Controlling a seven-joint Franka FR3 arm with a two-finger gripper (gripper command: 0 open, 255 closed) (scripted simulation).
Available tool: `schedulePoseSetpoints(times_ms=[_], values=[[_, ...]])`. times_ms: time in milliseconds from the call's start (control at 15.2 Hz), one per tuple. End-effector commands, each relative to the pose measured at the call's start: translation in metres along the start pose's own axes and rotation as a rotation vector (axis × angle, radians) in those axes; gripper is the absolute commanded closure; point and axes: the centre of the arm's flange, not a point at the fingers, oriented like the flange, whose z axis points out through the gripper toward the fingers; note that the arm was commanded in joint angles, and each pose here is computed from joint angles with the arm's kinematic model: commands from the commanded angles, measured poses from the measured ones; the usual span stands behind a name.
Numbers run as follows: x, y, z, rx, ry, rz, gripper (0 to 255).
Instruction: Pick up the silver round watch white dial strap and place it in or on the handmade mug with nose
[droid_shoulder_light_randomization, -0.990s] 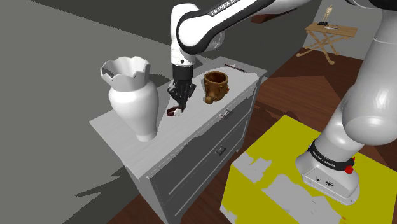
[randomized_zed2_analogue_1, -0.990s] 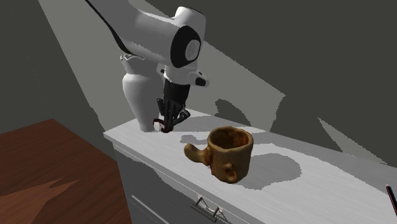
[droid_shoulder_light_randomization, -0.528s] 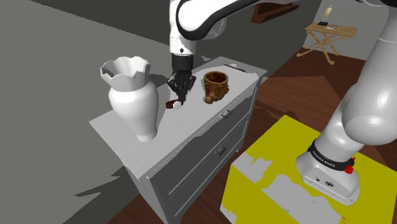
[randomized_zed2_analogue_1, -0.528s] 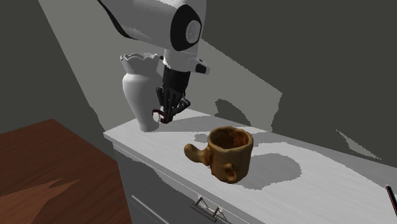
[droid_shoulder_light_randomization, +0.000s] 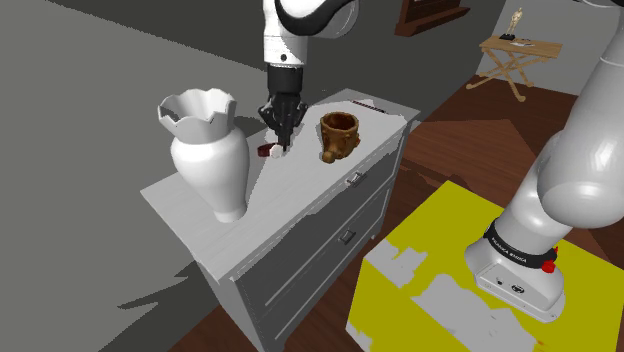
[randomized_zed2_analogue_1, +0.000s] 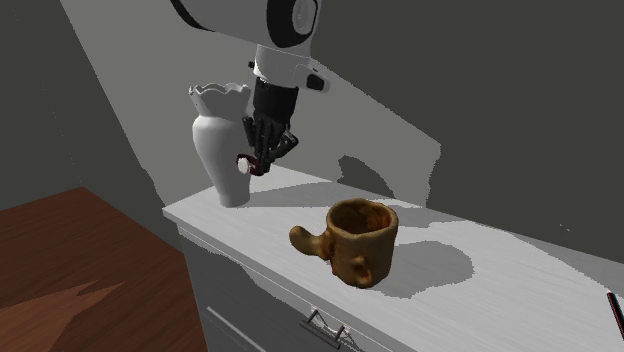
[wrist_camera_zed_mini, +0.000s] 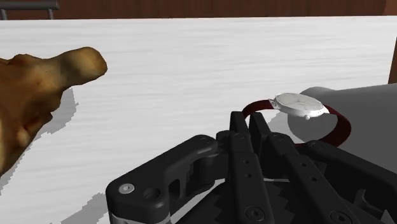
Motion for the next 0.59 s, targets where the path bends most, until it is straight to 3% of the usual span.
schedulePoseSetpoints(times_ms=[0,528], values=[[-0.002,-0.002,-0.011,0.000,0.000,0.000,255],[-0.007,-0.011,-0.052,0.000,0.000,0.000,255]])
